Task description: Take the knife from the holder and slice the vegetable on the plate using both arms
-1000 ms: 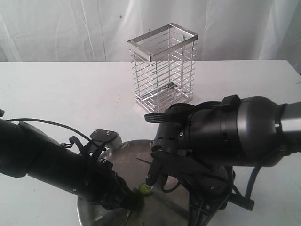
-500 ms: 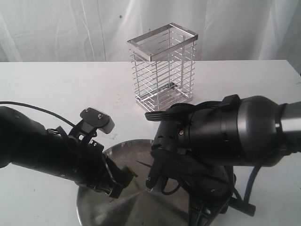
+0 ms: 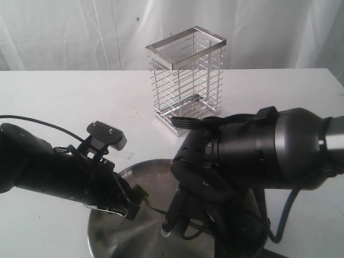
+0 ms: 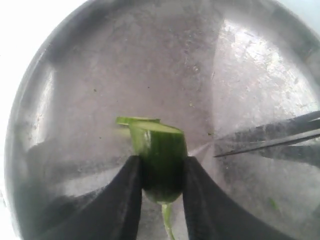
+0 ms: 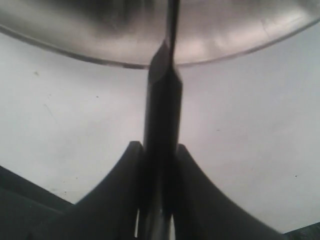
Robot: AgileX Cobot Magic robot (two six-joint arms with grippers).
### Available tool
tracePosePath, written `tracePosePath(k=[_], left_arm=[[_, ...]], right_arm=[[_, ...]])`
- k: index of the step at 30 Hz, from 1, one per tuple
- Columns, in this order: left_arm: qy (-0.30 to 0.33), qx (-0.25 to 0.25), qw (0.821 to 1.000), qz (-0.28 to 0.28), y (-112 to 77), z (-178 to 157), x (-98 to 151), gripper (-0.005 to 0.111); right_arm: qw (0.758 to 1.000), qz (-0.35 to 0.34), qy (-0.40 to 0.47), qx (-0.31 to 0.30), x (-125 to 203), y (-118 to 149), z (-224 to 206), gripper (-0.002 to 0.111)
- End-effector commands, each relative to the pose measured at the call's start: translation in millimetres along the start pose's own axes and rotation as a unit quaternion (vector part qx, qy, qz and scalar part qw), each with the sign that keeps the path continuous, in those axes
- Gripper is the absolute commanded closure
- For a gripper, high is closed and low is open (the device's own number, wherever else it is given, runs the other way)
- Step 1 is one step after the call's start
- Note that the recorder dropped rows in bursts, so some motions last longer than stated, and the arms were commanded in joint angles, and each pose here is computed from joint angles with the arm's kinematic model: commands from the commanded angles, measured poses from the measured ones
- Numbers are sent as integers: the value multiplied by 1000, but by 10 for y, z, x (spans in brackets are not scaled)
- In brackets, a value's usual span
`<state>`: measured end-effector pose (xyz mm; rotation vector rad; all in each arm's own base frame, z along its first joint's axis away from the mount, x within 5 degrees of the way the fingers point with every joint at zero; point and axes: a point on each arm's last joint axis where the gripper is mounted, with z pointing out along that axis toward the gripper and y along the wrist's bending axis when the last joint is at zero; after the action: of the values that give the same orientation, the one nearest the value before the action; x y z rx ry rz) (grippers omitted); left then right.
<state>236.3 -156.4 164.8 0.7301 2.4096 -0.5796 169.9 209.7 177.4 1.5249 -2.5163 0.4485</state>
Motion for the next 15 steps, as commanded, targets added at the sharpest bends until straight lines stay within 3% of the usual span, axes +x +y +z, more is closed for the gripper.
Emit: tracePosePath(k=[1, 7, 15], left_arm=[[0, 22, 1000, -22, -47, -19, 8, 107], [0, 107, 994, -6, -210, -65, -131, 107], [15, 127, 992, 2, -244, -74, -101, 107]], right_arm=[[1000, -10, 0, -15, 24, 21, -25, 108], [999, -26, 10, -17, -85, 42, 120, 108], [999, -26, 4, 23, -110, -27, 136, 108]])
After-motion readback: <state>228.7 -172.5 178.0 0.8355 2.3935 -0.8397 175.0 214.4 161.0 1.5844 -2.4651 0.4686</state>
